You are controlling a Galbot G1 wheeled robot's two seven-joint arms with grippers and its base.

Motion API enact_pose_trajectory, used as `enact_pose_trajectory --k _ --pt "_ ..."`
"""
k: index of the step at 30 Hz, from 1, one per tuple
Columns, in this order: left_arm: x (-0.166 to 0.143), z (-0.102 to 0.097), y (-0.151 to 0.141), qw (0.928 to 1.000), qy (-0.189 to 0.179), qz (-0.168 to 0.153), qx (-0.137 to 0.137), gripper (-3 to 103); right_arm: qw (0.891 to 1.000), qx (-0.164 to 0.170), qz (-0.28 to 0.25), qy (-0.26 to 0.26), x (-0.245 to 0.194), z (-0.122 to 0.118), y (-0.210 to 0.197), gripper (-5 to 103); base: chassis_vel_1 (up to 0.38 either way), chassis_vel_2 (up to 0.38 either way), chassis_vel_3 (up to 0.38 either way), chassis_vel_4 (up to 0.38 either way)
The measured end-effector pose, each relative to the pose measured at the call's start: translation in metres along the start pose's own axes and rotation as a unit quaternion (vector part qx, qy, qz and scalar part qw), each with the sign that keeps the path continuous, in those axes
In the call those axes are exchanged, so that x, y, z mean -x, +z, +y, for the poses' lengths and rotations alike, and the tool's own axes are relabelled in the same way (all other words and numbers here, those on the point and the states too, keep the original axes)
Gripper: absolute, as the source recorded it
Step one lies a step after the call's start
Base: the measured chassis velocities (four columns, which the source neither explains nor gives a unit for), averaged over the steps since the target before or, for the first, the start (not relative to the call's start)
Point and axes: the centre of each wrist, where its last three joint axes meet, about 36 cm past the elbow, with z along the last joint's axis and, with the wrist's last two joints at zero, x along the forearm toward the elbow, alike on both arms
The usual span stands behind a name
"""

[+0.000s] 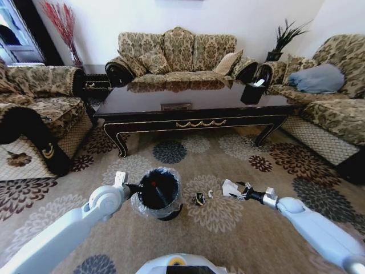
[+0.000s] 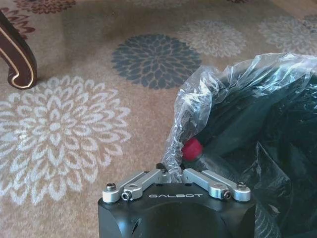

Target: Move to the front of the table and pick up the trash from the floor, then place it into the trash bin.

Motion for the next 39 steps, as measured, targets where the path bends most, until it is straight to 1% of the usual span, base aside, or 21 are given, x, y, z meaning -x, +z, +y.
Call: enact_pose_trajectory --k 3,5,8,9,13,14,16,17,18,19,22,23,27,29,33,34,36,38,39 --pt "-0.001 -0.002 0.004 1.0 -0.004 0.003 -0.001 1 1.0 0.005 0.016 0.004 0.021 -0.007 0.012 100 0.0 0.0 0.0 0.0" --pt "-0.001 -0.003 0.004 1.0 -0.003 0.003 0.0 1 1.0 0.007 0.023 0.005 0.024 -0.009 0.016 100 0.0 0.0 0.0 0.0" --pt "-0.002 -0.005 0.005 1.0 -0.002 0.005 -0.001 1 0.998 0.02 0.053 0.018 0.032 -0.011 0.029 100 0.0 0.0 0.0 0.0" --pt "-0.002 -0.005 0.005 1.0 -0.002 0.005 -0.001 1 0.998 0.02 0.053 0.018 0.032 -0.011 0.029 100 0.0 0.0 0.0 0.0" --pt "-0.003 -0.004 0.004 1.0 0.0 0.006 -0.003 1 0.994 0.05 0.072 0.057 0.039 -0.007 0.034 100 0.0 0.0 0.0 0.0" --pt "-0.003 -0.004 0.004 1.0 0.0 0.006 -0.003 1 0.994 0.05 0.072 0.057 0.039 -0.007 0.034 100 0.0 0.0 0.0 0.0" --pt "-0.004 -0.004 0.002 1.0 0.0 0.003 -0.003 1 0.99 0.073 0.079 0.096 0.044 -0.003 0.034 100 0.0 0.0 0.0 0.0" --pt "-0.004 -0.004 0.001 1.0 0.001 0.003 -0.003 1 0.988 0.079 0.079 0.105 0.045 -0.002 0.034 100 0.0 0.0 0.0 0.0" --pt "-0.005 -0.005 0.0 1.0 0.003 0.002 -0.004 1 0.984 0.094 0.084 0.122 0.048 0.001 0.035 100 0.0 0.0 0.0 0.0" --pt "-0.005 -0.005 0.0 1.0 0.003 0.002 -0.004 1 0.984 0.094 0.084 0.122 0.048 0.001 0.035 100 0.0 0.0 0.0 0.0" --pt "-0.006 -0.005 -0.002 1.0 0.004 0.0 -0.004 1 0.977 0.124 0.091 0.148 0.052 0.006 0.037 100 0.0 0.0 0.0 0.0" --pt "-0.006 -0.005 -0.002 1.0 0.004 0.0 -0.004 1 0.977 0.124 0.091 0.148 0.052 0.006 0.037 100 0.0 0.0 0.0 0.0" --pt "-0.006 -0.005 -0.002 1.0 0.006 0.002 -0.005 1 0.966 0.16 0.102 0.173 0.057 0.014 0.043 100 0.0 0.0 0.0 0.0" --pt "-0.006 -0.005 -0.002 1.0 0.006 0.002 -0.004 1 0.965 0.166 0.104 0.177 0.057 0.015 0.045 100 0.0 0.0 0.0 0.0" --pt "-0.007 -0.005 -0.002 1.0 0.008 0.003 -0.004 1 0.955 0.189 0.113 0.196 0.06 0.022 0.053 100 0.0 0.0 0.0 0.0" --pt "-0.007 -0.005 -0.002 1.0 0.008 0.003 -0.004 1 0.955 0.189 0.113 0.196 0.06 0.022 0.053 100 0.0 0.0 0.0 0.0" --pt "-0.007 -0.005 -0.003 0.9999 0.009 0.003 -0.004 1 0.952 0.196 0.118 0.203 0.06 0.024 0.056 100 0.0 0.0 0.0 0.0" --pt "-0.008 -0.004 -0.004 1.0 0.009 0.002 -0.004 1 0.946 0.205 0.13 0.216 0.059 0.026 0.059 100 0.0 0.0 0.0 0.0" --pt "-0.008 -0.004 -0.004 1.0 0.009 0.002 -0.004 1 0.946 0.205 0.13 0.216 0.059 0.026 0.059 100 0.0 0.0 0.0 0.0"
